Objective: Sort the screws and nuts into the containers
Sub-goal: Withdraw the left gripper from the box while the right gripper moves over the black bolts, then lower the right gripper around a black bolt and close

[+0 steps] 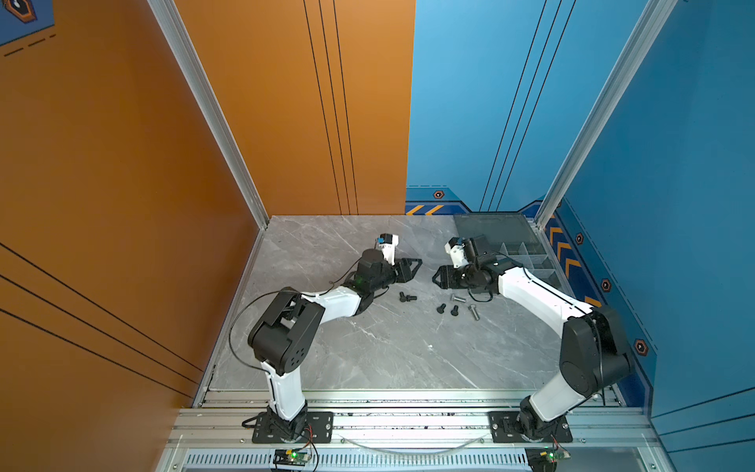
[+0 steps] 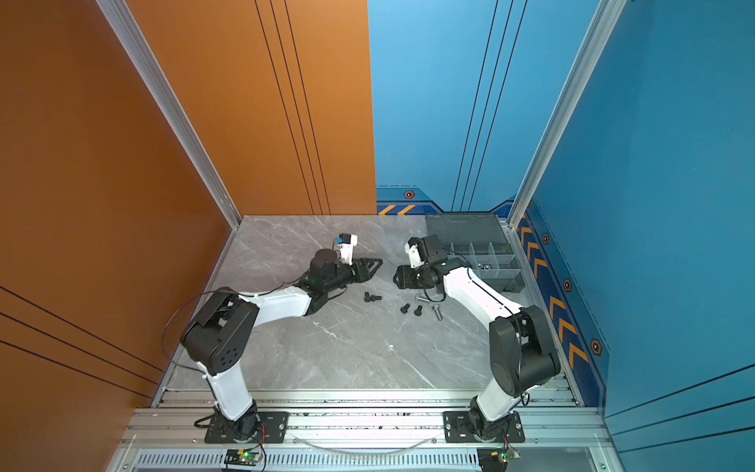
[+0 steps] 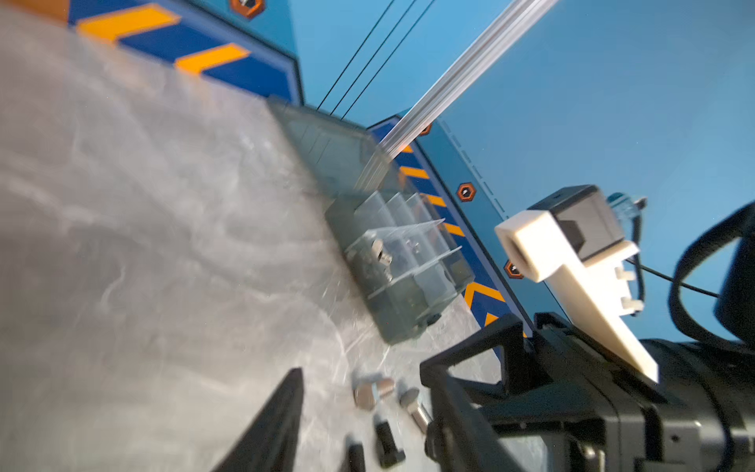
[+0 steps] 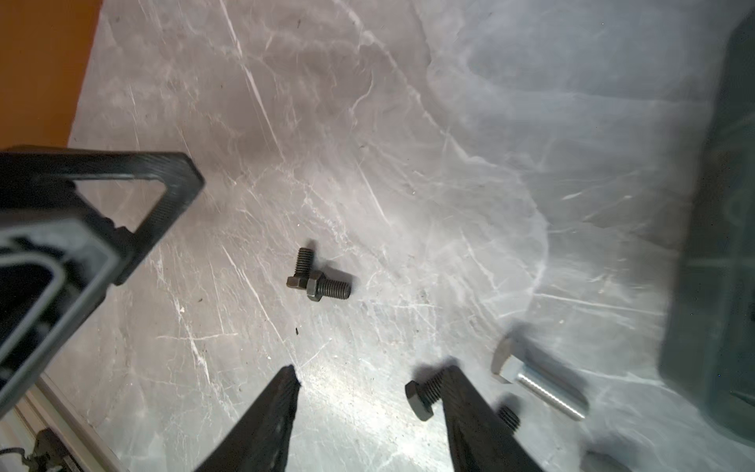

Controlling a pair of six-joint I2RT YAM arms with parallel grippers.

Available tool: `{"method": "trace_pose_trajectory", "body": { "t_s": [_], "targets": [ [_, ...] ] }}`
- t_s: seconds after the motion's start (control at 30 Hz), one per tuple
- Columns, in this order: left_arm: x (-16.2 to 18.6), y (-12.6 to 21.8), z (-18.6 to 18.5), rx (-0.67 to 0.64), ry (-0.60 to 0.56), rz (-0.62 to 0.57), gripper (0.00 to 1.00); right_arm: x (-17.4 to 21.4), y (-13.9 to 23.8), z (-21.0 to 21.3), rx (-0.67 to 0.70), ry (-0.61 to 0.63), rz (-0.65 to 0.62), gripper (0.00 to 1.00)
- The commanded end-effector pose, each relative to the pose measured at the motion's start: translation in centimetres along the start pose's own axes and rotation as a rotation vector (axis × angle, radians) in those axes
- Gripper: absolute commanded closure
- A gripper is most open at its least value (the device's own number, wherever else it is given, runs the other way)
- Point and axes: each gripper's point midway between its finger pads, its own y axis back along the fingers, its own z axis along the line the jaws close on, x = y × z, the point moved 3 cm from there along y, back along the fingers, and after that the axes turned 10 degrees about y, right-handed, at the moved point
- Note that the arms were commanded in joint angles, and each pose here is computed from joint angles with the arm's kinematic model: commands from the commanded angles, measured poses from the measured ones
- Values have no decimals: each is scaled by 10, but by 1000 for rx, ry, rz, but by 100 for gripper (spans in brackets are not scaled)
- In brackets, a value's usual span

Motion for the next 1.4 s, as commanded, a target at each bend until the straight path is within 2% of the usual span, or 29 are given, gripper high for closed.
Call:
{"method": "trace_pose_trajectory", "body": {
  "t_s": [0.0, 0.07, 0.13, 0.23, 0.53, 0.57, 0.63, 0.97, 1.37],
  "targets": [
    [14, 20, 25, -151, 21, 27, 31, 6, -12, 19, -38, 157, 77, 40],
    [19, 27, 31, -175, 34, 41, 32, 9, -21, 25, -47, 232, 104, 40],
    [22, 36, 40, -224, 49, 44, 29, 8, -29, 28, -60, 272, 116, 40],
    [21, 50, 53, -307, 67, 23, 23, 3, -40, 31, -73, 263, 127, 40],
    [23, 93, 90, -526, 102, -2, 15, -5, -70, 54, -105, 236, 145, 40],
    [22, 96, 92, -542, 107, -7, 8, -6, -74, 57, -104, 233, 148, 40],
    [20, 103, 96, -564, 113, -17, 1, -6, -81, 61, -102, 228, 156, 40],
    [16, 128, 112, -604, 162, -63, 2, 0, -103, 71, -92, 170, 203, 41],
    [16, 127, 116, -599, 183, -58, 2, 17, -122, 76, -87, 133, 257, 44]
  ]
}}
